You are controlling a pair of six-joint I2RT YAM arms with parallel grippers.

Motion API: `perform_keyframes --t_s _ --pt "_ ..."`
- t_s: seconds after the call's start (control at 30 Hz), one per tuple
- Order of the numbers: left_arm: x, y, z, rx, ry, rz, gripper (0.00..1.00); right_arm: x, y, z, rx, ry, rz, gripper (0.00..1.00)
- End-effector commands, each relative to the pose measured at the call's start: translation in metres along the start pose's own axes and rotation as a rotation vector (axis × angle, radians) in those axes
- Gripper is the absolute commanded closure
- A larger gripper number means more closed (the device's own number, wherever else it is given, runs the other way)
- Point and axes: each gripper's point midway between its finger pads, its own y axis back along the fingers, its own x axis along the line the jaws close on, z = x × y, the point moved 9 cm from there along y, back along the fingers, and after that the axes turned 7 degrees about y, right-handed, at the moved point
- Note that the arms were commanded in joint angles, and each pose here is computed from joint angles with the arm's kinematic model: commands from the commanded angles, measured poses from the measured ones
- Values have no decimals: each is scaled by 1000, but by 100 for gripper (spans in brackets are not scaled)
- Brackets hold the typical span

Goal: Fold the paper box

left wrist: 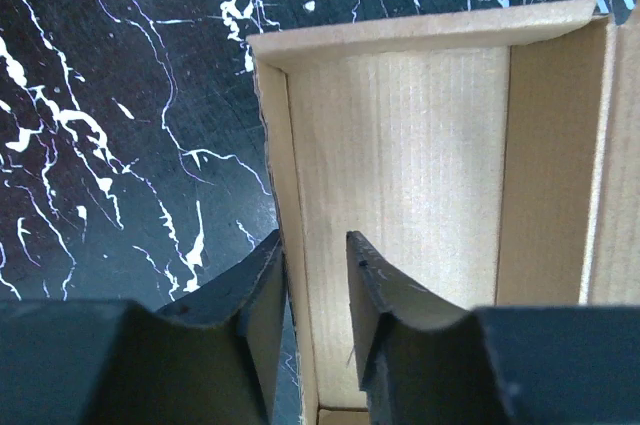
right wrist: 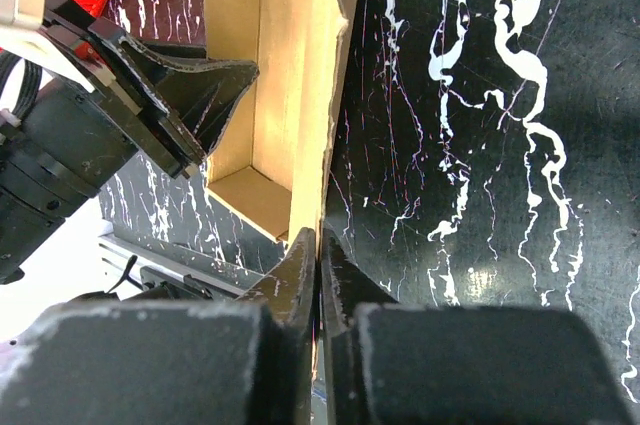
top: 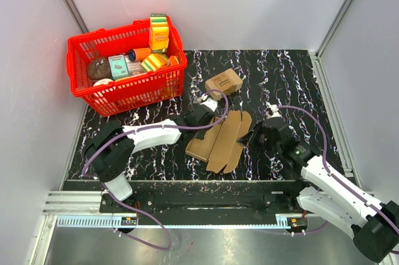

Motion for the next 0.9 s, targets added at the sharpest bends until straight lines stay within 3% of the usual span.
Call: perform_keyframes --t_s 0.0,0.17,0.33,0.5,0.63,0.87 --pt "-10 11 30 -84 39 -58 62 17 5 13 -44 34 64 97" --pt "-10 33 50 -127 48 -74 52 20 10 20 -62 69 34 100" --pt "2 79 87 -233 65 -107 44 25 26 39 -89 201 -78 100" --pt "34 115 124 -340 137 -175 41 29 40 49 18 348 -184 100" --pt "55 102 136 -330 149 -166 37 31 48 52 134 435 -234 100" --pt "59 50 153 -257 161 -178 34 31 50 59 242 531 -330 100"
